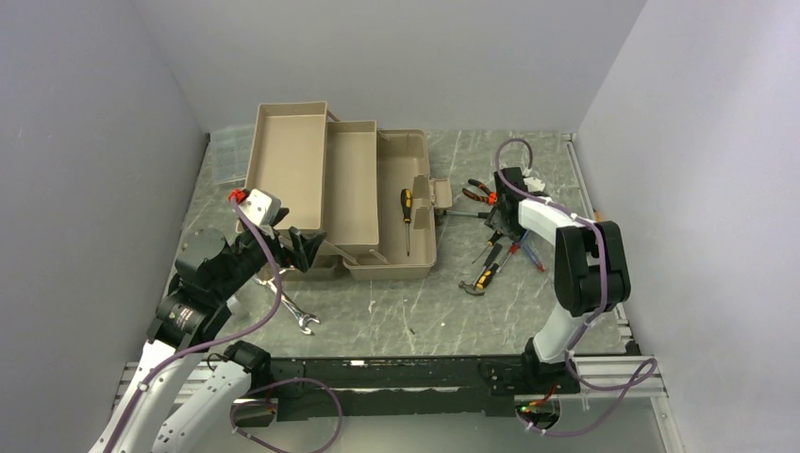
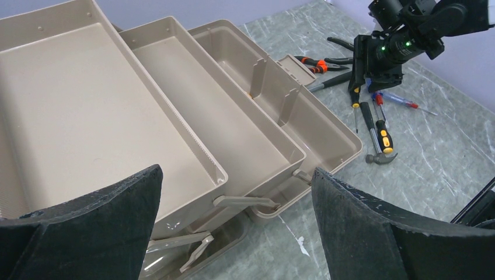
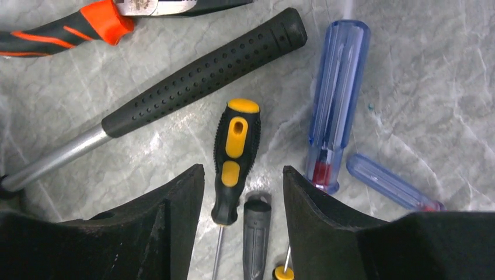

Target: Pack the tool kit

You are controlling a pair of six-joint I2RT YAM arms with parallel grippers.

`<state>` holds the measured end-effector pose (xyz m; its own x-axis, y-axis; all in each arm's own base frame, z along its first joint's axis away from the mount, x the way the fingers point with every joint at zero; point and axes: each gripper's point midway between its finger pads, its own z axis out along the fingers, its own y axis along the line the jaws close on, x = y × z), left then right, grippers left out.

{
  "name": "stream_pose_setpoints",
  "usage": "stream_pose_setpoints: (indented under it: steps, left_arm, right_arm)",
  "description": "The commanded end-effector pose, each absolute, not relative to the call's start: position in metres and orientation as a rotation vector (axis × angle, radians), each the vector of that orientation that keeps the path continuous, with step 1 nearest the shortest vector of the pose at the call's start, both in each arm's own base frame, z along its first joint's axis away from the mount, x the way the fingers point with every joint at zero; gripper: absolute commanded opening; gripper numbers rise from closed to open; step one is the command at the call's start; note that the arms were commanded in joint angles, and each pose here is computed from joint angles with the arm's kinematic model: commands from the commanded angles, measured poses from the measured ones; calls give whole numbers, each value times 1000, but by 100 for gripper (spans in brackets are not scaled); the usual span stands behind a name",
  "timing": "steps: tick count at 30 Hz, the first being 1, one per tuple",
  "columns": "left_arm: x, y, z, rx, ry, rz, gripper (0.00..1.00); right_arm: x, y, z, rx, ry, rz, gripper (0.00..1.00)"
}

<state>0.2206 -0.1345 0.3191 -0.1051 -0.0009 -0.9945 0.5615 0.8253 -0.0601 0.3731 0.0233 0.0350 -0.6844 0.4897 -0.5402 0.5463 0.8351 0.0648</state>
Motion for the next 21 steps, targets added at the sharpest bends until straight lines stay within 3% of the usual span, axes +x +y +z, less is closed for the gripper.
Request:
stream_pose_setpoints:
  steps: [1, 6, 14, 21]
  left_arm:
    - [220, -138, 331, 459, 1567, -521, 99]
    - [220, -139, 330, 462, 1570, -524, 99]
    - [220, -138, 331, 459, 1570, -521, 99]
    - [220, -138, 330, 459, 1570, -521, 99]
  right_arm:
    - [401, 19, 39, 751, 2397, -133, 53]
    - [409, 14, 30, 770, 2413, -180, 42]
    - [407, 12, 87, 720, 2313, -129, 1]
    - [402, 59, 202, 426, 2070, 294, 0]
